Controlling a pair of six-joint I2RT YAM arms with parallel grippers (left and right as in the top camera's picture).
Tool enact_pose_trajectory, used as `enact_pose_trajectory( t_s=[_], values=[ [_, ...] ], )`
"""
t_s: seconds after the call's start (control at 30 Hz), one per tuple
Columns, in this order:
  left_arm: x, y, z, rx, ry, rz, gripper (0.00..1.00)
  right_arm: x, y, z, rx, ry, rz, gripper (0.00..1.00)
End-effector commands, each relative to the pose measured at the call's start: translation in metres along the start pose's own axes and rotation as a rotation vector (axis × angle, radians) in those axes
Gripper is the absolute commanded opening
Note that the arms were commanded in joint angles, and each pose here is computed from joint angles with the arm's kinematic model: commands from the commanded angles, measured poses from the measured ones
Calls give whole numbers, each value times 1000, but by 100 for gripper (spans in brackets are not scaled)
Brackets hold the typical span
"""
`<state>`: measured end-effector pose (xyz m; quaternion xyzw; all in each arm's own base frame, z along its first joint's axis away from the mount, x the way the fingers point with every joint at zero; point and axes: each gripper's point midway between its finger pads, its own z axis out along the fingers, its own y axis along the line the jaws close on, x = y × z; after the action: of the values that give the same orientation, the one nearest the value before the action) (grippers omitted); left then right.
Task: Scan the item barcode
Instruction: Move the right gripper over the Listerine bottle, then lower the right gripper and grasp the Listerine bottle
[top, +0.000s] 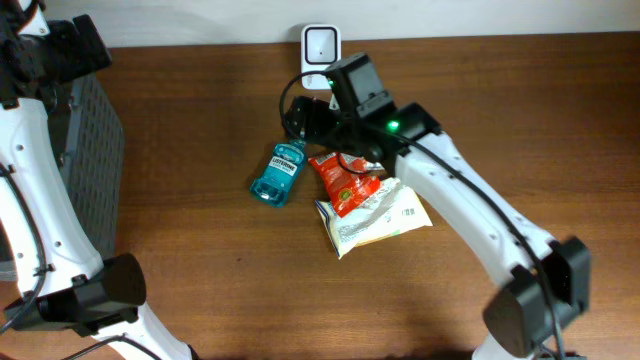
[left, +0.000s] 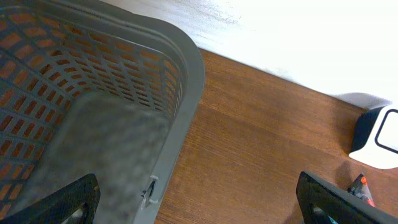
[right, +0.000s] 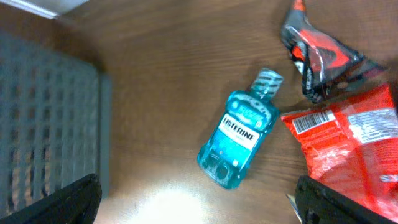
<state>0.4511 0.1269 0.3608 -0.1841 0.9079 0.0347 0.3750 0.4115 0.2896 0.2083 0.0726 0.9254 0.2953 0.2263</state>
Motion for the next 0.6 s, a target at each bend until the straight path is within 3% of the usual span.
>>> enact_pose_trajectory(
  t_s=[0.0, 0.3, 0.57],
  values=[
    [-1, 0, -4, 5, -7, -12, 99, -1, -11, 30, 44, 5, 131, 99],
    [-1, 0, -4, 5, -7, -12, 99, 2, -21, 35, 170, 89, 95, 99],
    [-1, 0, -4, 5, -7, -12, 99, 22, -11, 84, 166, 92, 119, 99]
  ],
)
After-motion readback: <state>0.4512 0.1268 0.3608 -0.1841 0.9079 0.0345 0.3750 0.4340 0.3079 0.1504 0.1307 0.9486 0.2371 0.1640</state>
